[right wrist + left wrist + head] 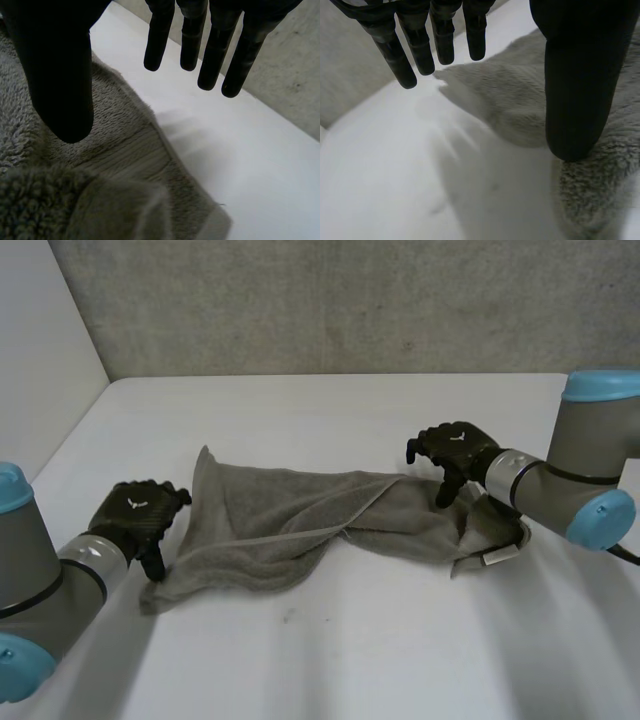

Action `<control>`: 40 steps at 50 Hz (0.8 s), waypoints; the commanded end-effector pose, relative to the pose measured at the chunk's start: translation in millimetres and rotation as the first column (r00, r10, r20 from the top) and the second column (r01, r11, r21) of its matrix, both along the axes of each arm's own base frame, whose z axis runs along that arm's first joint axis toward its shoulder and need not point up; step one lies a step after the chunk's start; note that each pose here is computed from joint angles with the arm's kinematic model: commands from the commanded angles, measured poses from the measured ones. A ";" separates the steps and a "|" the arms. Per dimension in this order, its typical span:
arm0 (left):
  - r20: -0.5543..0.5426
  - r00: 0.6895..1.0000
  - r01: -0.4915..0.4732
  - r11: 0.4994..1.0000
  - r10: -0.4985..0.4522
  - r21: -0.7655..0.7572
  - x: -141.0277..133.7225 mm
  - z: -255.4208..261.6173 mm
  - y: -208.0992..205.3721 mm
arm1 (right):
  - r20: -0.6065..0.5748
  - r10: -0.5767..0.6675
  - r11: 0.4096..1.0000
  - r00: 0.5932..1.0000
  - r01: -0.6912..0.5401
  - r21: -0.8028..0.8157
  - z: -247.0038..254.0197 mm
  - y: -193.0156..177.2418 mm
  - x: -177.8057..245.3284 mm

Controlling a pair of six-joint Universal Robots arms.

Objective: Fold the towel.

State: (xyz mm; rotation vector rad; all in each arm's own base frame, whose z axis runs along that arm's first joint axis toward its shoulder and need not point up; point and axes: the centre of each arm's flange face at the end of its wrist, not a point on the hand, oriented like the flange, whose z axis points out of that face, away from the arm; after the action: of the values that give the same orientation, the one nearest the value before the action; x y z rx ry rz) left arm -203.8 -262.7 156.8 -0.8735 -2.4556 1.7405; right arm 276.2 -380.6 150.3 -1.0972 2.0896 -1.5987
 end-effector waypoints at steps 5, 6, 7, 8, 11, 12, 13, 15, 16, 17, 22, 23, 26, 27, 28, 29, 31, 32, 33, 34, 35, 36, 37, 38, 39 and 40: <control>-0.071 0.997 0.041 0.989 -0.031 0.146 -3.4 -3.4 16.3 | 0.035 0.028 0.999 0.999 -0.029 0.034 -24.7 -5.3 5.5; -0.071 0.997 0.041 0.989 -0.031 0.146 -3.4 -3.4 16.3 | 0.035 0.028 0.999 0.999 -0.029 0.034 -24.7 -5.3 5.5; -0.072 0.997 0.042 0.988 -0.031 0.149 -3.4 -3.9 16.5 | 0.034 0.028 0.999 0.999 -0.029 0.037 -26.7 -5.6 5.5; -0.072 0.997 0.041 0.987 -0.031 0.152 -3.4 -4.7 16.5 | 0.034 0.031 0.999 0.999 -0.032 0.040 -28.3 -5.2 6.3; -0.069 0.997 0.040 0.986 -0.029 0.162 -3.1 -8.6 15.8 | 0.034 0.035 0.998 0.999 -0.036 0.043 -30.0 -4.4 7.6; -0.069 0.997 0.040 0.986 -0.029 0.162 -3.1 -8.6 15.8 | 0.034 0.035 0.998 0.999 -0.036 0.043 -30.0 -4.4 7.6; -0.067 0.997 0.041 0.985 -0.030 0.168 -3.6 -10.4 15.8 | 0.036 0.040 0.998 0.999 -0.042 0.045 -30.5 -4.0 8.0; -0.066 0.997 0.040 0.984 -0.029 0.172 -3.5 -11.8 15.8 | 0.039 0.046 0.998 0.998 -0.047 0.046 -30.5 -3.3 8.9; -0.067 0.997 0.039 0.984 -0.028 0.174 -3.4 -12.1 16.2 | 0.040 0.051 0.997 0.998 -0.053 0.047 -30.4 -2.2 10.3; -0.067 0.997 0.039 0.984 -0.028 0.174 -3.4 -12.1 16.2 | 0.040 0.052 0.997 0.998 -0.053 0.047 -30.4 -2.2 10.3; -0.066 0.997 0.038 0.984 -0.027 0.176 -2.7 -11.5 18.4 | 0.040 0.062 0.997 0.997 -0.064 0.047 -31.0 0.8 14.4; -0.065 0.998 0.036 0.984 -0.025 0.174 -2.5 -10.6 18.8 | 0.040 0.062 0.997 0.997 -0.064 0.048 -31.7 0.8 14.4; -0.068 0.997 0.043 0.985 -0.032 0.169 -4.1 -8.8 20.1 | 0.039 0.062 0.997 0.997 -0.064 0.050 -33.0 1.1 14.9; -0.069 0.997 0.044 0.986 -0.033 0.160 -4.5 -6.4 20.0 | 0.038 0.062 0.997 0.997 -0.064 0.049 -34.0 1.2 15.5; -0.069 0.997 0.044 0.986 -0.033 0.160 -4.5 -6.3 20.0 | 0.038 0.062 0.997 0.997 -0.064 0.049 -34.0 1.2 15.5; -0.071 0.997 0.044 0.988 -0.034 0.148 -4.7 -2.5 20.5 | 0.039 0.063 0.997 0.997 -0.064 0.042 -32.2 0.6 16.2; -0.074 0.997 0.046 0.990 -0.037 0.134 -5.0 1.4 20.9 | 0.039 0.062 0.997 0.997 -0.063 0.036 -30.7 0.1 16.8; -0.077 0.996 0.048 0.992 -0.039 0.118 -5.4 6.0 21.0 | 0.040 0.061 0.998 0.997 -0.062 0.031 -29.0 -0.3 16.8; -0.077 0.996 0.048 0.992 -0.039 0.118 -5.4 6.1 21.0 | 0.040 0.061 0.998 0.997 -0.062 0.031 -29.0 -0.3 16.8; -0.080 0.996 0.049 0.993 -0.041 0.103 -5.6 10.2 20.5 | 0.041 0.061 0.998 0.997 -0.062 0.024 -25.9 -0.8 16.9; -0.082 0.996 0.051 0.994 -0.043 0.092 -6.0 13.5 20.4 | 0.043 0.061 0.998 0.997 -0.062 0.018 -23.4 -1.1 17.0; -0.082 0.996 0.051 0.994 -0.043 0.092 -6.0 13.5 20.4 | 0.043 0.061 0.998 0.997 -0.062 0.018 -23.4 -1.1 17.0; -0.085 0.995 0.052 0.995 -0.045 0.082 -6.5 16.4 20.3 | 0.046 0.061 0.998 0.997 -0.061 0.008 -19.3 -1.8 17.2; -0.085 0.995 0.052 0.995 -0.045 0.082 -6.5 16.4 20.3 | 0.047 0.060 0.998 0.997 -0.060 0.002 -17.1 -2.4 17.3; -0.087 0.995 0.053 0.996 -0.047 0.074 -6.7 18.9 20.2 | 0.047 0.060 0.998 0.997 -0.060 0.002 -17.1 -2.4 17.3; -0.088 0.995 0.053 0.996 -0.047 0.067 -6.6 21.0 20.5 | 0.051 0.058 0.998 0.997 -0.059 0.002 -16.0 -2.7 17.3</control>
State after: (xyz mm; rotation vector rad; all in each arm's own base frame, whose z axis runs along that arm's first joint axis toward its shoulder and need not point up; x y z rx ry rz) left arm -209.6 -242.1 166.9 -0.8290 -2.4331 1.5819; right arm 293.2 -381.5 125.4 -1.1001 2.0225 -1.5523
